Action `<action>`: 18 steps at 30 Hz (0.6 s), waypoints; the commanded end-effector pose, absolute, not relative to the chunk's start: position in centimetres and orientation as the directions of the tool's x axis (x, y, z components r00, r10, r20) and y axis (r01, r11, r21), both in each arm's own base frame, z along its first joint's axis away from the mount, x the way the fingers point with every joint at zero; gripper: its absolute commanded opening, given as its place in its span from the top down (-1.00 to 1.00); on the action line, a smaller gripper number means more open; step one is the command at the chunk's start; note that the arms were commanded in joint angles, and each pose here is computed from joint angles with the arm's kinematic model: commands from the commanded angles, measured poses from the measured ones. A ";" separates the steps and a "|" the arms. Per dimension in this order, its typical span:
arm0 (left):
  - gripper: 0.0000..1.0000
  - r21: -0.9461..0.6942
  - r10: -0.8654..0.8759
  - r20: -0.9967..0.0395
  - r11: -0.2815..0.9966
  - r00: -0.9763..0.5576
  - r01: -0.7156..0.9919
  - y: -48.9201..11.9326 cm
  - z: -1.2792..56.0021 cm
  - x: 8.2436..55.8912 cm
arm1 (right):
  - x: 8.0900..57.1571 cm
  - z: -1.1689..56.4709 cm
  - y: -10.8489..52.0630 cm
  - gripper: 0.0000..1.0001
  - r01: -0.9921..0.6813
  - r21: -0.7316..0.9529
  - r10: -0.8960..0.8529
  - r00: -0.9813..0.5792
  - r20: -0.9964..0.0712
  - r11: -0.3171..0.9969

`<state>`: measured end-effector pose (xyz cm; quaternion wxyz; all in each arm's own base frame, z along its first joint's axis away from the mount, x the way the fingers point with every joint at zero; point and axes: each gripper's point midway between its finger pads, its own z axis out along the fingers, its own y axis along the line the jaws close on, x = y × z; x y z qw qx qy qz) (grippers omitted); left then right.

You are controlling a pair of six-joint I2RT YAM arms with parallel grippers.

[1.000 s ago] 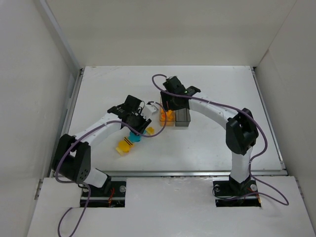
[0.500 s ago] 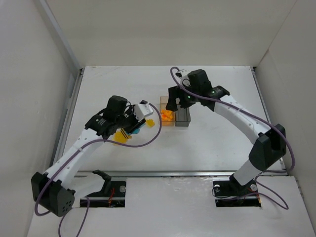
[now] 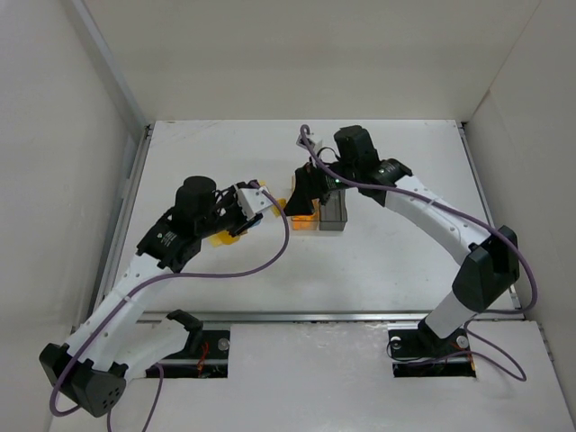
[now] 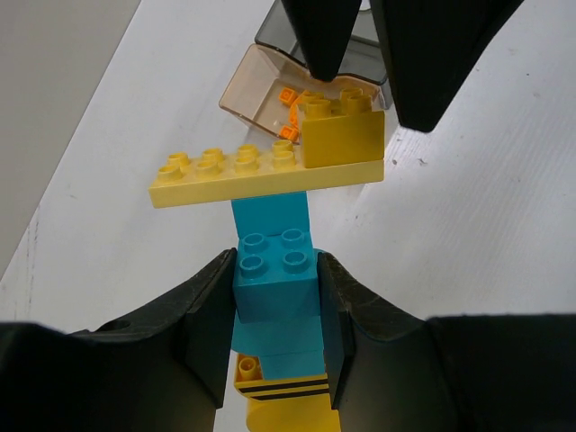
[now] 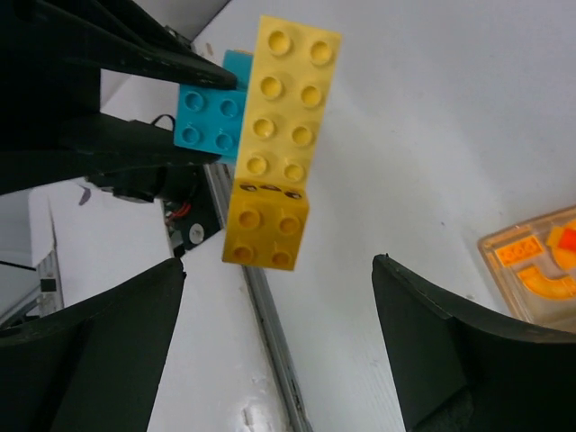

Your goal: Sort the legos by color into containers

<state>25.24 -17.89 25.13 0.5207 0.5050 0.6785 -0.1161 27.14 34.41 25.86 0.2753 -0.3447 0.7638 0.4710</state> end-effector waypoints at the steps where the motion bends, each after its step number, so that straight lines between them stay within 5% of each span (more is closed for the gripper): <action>1: 1.00 0.413 0.510 -0.847 0.456 0.148 0.788 -19.1 28.0 25.4 | 26.6 29.8 36.3 -0.80 -0.843 0.502 -0.201 -0.534 -0.821 0.191; 11: 1.00 0.405 0.503 -0.851 0.446 0.150 0.798 -19.6 27.8 25.1 | 27.1 27.7 38.1 -0.45 -0.799 0.546 -0.218 -0.596 -0.773 0.252; 18: 1.00 0.405 0.502 -0.853 0.466 0.142 0.787 -19.4 28.0 25.4 | 26.9 27.4 38.2 0.14 -0.808 0.533 -0.230 -0.585 -0.778 0.252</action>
